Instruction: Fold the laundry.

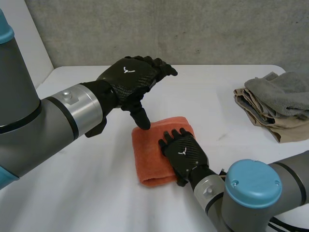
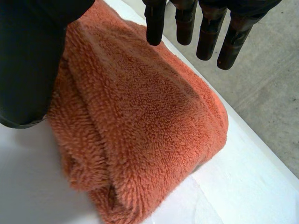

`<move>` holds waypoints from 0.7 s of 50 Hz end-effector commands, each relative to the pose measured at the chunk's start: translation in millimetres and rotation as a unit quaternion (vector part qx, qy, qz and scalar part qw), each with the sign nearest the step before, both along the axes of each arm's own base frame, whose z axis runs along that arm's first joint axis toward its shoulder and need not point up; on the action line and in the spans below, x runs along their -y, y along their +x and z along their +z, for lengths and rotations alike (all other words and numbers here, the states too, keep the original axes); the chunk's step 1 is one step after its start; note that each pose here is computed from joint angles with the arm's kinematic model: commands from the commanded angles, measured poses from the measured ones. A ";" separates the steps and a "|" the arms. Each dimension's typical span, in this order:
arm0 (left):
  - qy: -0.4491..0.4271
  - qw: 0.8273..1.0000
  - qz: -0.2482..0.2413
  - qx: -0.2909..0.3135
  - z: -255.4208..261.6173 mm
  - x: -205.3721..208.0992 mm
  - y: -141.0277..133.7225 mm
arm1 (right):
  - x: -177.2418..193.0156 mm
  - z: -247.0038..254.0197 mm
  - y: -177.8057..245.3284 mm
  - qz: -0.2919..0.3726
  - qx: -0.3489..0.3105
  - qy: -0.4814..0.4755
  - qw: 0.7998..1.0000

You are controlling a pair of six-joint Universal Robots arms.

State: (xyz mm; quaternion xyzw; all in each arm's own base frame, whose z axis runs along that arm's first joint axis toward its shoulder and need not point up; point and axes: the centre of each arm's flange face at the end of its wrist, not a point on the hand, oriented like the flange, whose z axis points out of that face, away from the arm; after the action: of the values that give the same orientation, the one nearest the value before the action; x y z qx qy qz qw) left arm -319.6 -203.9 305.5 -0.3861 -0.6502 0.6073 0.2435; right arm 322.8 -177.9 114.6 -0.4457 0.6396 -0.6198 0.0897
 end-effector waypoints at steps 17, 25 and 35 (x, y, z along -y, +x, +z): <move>0.004 1.000 0.001 0.001 -2.6 1.0 0.1 | 22.5 -12.3 16.9 -0.001 0.004 -0.004 1.000; 0.003 1.000 0.002 0.000 -2.1 1.7 0.2 | 32.7 -10.6 25.0 -0.002 0.012 -0.012 1.000; 0.003 1.000 0.002 0.000 -2.1 1.7 0.2 | 45.8 -14.1 35.2 -0.002 0.021 -0.019 1.000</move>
State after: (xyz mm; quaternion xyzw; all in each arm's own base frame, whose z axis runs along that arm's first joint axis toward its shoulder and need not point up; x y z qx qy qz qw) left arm -319.4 -205.6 303.5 -0.3838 -0.6530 0.6057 0.2437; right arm 351.9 -215.9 103.9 -0.4355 0.6286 -0.6379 0.0914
